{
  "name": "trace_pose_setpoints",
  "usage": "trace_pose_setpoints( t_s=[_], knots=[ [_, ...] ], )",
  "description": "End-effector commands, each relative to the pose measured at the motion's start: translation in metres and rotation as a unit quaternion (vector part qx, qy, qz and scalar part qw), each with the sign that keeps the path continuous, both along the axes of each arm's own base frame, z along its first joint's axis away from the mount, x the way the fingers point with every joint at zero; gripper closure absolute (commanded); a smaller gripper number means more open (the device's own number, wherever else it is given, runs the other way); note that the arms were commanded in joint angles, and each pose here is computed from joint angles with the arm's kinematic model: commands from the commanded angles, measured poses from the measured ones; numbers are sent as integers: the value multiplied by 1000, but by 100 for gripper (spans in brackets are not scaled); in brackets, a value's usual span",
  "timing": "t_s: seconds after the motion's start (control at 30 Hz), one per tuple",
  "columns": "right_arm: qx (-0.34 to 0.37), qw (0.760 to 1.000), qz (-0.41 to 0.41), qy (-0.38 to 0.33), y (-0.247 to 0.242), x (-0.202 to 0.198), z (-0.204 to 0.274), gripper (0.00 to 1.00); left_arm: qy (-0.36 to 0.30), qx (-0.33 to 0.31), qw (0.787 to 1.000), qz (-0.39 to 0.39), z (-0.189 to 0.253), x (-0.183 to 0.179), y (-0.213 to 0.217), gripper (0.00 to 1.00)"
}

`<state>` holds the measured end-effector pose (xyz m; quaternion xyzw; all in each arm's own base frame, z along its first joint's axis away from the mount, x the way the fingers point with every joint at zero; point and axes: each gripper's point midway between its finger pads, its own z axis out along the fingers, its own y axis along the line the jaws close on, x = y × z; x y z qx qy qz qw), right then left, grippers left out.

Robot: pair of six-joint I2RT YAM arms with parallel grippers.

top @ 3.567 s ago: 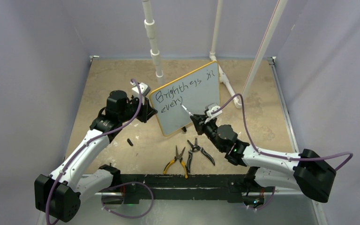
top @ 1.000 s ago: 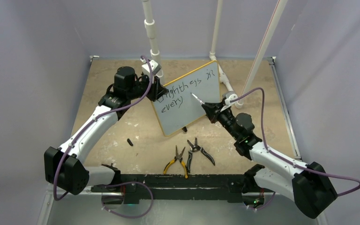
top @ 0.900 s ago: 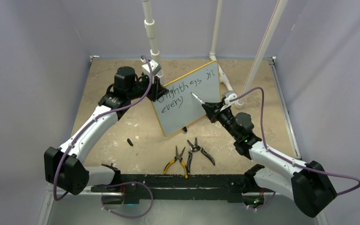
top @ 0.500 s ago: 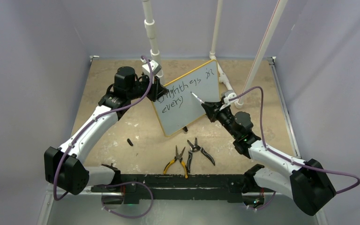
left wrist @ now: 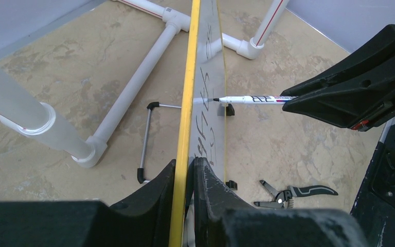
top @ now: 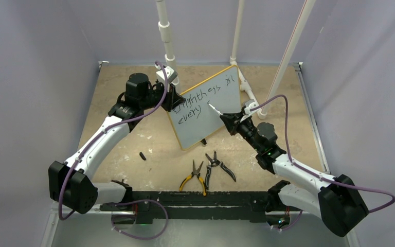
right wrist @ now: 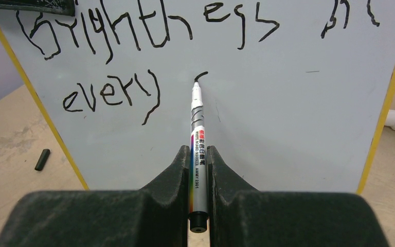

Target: Write a sentence on the whiteboard

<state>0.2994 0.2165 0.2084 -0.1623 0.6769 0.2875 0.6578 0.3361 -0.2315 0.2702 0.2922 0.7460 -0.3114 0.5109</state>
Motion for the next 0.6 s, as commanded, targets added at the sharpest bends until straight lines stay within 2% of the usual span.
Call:
trace_pose_setpoints(
  t_s=[0.0,0.3,0.57],
  knots=[
    [-6,1000,14,17,5,-5,-7,100,-50,4,999,21,18,12,6,100],
    [-11,999,4,34,1,-7,-17,100,-53,6,998,26,18,12,8,100],
    [-5,999,-42,35,-12,2,-12,100,-53,6,998,27,19,11,9,100]
  ],
)
